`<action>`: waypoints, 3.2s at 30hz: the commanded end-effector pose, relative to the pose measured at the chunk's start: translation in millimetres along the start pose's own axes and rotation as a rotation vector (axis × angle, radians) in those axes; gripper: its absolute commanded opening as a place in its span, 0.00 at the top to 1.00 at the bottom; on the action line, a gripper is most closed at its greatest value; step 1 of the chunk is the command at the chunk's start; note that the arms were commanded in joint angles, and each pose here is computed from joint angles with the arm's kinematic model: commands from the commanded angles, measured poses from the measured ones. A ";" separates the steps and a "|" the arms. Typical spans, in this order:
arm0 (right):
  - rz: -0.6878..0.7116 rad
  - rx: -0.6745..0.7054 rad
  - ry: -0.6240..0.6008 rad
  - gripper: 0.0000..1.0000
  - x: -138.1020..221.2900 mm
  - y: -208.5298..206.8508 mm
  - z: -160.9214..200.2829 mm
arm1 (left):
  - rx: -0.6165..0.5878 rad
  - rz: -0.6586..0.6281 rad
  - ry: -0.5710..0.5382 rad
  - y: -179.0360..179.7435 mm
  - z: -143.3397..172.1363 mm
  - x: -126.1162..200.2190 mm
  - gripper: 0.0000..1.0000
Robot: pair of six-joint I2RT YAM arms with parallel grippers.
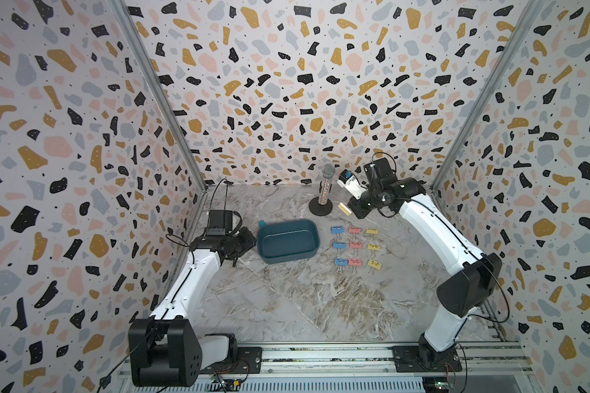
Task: Take out the binder clips from the storage box
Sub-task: Place the binder clip at the center of the board, then reset both arms
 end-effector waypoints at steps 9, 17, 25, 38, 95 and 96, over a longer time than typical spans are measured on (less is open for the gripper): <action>0.136 0.154 -0.026 1.00 26.3 -56.6 73.1 | -0.018 -0.004 0.003 2.1 5.3 0.8 0.67; 0.110 0.206 -0.048 1.00 20.4 -91.1 113.5 | -0.016 -0.012 0.006 3.4 5.9 -0.7 0.67; 0.113 0.335 0.072 1.00 0.9 -111.6 132.2 | -0.012 -0.021 0.009 6.2 9.0 -1.2 0.67; 0.094 0.435 0.102 1.00 -27.0 -130.6 160.6 | -0.022 -0.011 -0.011 6.4 13.3 6.0 0.67; -0.019 0.614 0.126 0.76 -100.2 -132.2 220.8 | -0.053 -0.038 -0.020 9.5 14.0 5.0 0.67; -0.019 0.611 0.125 0.73 -99.5 -131.8 220.6 | -0.054 -0.039 -0.021 9.6 13.9 5.0 0.67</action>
Point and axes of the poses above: each gripper's point midway between its finger pads, its own x axis back along the fingers, its own y axis along the line the jaws close on, z = x × y, the point moved 10 cm from there along x, back along the fingers, and after that the axes turned 3 degrees about -x, right-handed, at the moved point
